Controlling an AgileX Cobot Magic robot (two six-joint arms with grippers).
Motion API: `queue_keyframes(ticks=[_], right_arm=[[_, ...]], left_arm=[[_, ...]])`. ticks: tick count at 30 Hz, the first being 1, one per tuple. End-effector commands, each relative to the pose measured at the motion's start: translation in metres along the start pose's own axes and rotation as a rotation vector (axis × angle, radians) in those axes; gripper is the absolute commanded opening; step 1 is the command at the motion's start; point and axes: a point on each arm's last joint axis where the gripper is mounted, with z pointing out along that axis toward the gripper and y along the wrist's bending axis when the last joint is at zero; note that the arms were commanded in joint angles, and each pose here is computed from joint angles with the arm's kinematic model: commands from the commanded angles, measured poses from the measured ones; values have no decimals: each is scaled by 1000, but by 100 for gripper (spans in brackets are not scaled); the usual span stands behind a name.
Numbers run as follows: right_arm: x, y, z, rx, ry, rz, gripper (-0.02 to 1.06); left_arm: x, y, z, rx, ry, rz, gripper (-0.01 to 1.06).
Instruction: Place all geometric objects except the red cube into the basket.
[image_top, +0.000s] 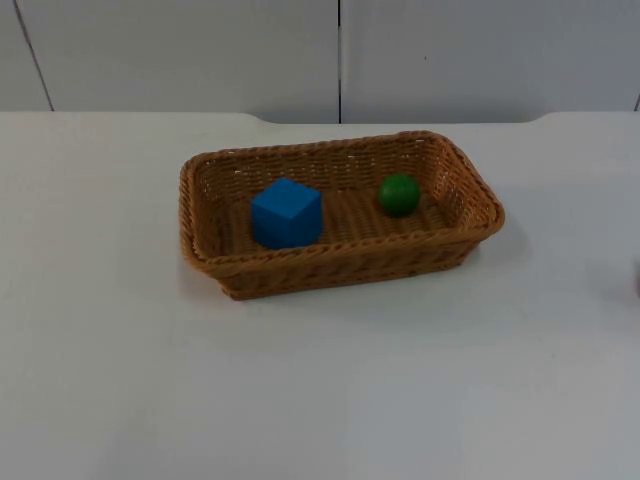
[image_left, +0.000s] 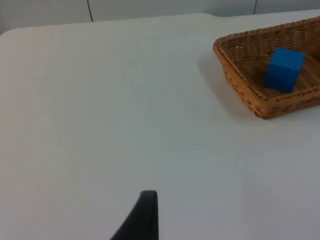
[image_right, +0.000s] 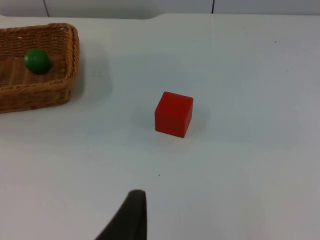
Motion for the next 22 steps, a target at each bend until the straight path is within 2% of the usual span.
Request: queue_keyframes(ticks=[1,17,22], right_arm=[[0,0,0,3,-10,2,105],[0,0,0,3,-10,5,105],[0,0,0,3,-10,5,105]], left_arm=[[2,0,0,-1,3,1,97],[2,0,0,-1,3,1,97],[1,0,1,-49,2,-23,97]])
